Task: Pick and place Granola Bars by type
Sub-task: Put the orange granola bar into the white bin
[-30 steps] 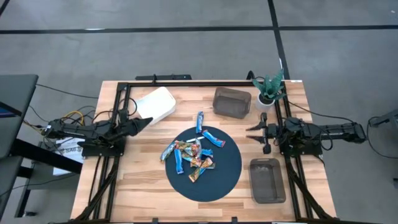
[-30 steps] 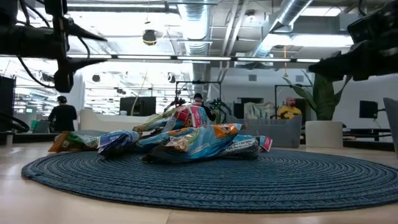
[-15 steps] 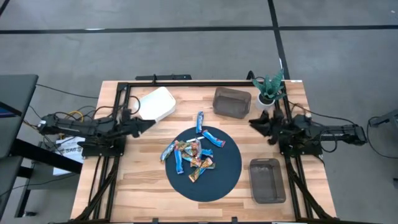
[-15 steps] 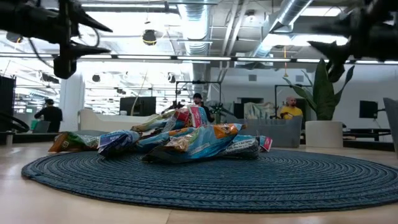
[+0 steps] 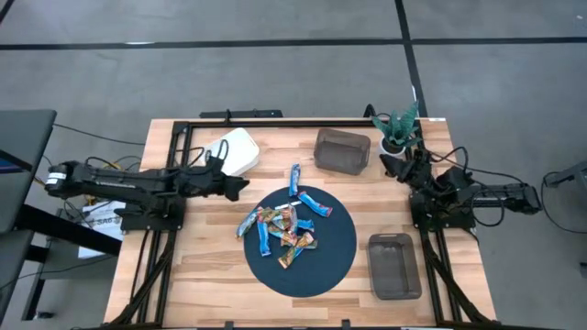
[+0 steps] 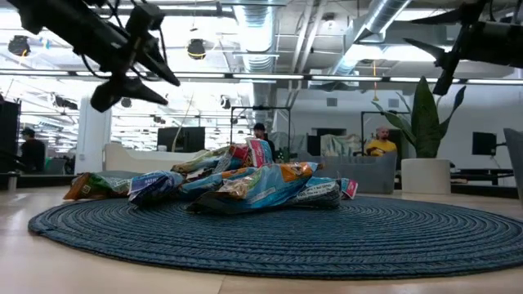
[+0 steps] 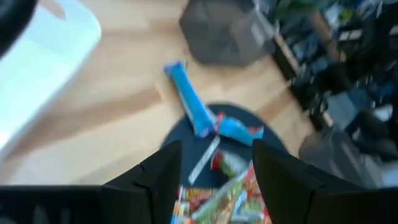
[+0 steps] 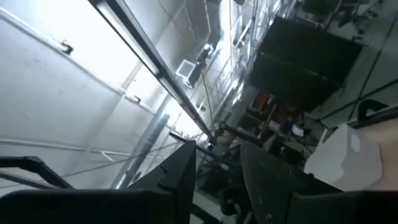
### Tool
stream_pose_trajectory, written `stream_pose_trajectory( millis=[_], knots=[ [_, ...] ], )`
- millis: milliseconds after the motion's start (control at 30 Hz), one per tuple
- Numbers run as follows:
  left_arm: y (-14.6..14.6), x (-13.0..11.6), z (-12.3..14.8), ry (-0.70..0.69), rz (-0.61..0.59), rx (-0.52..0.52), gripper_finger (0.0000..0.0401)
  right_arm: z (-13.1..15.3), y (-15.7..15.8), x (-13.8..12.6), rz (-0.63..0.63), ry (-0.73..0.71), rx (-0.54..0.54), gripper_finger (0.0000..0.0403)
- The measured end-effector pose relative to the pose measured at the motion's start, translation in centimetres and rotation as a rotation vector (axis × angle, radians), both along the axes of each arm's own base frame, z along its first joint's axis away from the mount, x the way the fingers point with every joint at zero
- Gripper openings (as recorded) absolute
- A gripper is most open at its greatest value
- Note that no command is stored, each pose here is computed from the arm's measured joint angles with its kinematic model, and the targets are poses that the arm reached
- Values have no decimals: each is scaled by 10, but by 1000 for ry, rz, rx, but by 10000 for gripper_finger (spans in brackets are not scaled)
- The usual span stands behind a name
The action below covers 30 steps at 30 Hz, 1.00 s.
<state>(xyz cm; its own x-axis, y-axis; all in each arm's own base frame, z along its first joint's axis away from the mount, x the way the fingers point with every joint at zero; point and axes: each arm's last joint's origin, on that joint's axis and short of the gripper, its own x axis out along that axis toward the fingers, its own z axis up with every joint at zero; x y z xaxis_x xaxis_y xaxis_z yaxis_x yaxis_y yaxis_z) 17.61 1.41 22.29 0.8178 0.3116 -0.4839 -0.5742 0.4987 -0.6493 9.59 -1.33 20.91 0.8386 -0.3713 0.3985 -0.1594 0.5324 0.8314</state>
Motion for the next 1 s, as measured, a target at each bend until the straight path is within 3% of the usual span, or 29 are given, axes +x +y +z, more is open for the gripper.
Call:
stream_pose_trajectory(
  millis=[167,467,633,800,1000],
  knots=[
    [3,10,-11,86,-143,-138,187,21,1,10,61,105,-10,119],
    [1,20,-10,489,-284,-222,187,68,4,59,193,769,-119,119],
    [-5,32,-18,602,-368,-285,187,78,4,81,276,1034,-199,119],
    [-23,45,-45,740,-437,-307,187,81,5,95,339,1132,-257,119],
    [-36,59,-67,789,-447,-222,187,80,6,99,377,1146,-290,119]
  ],
)
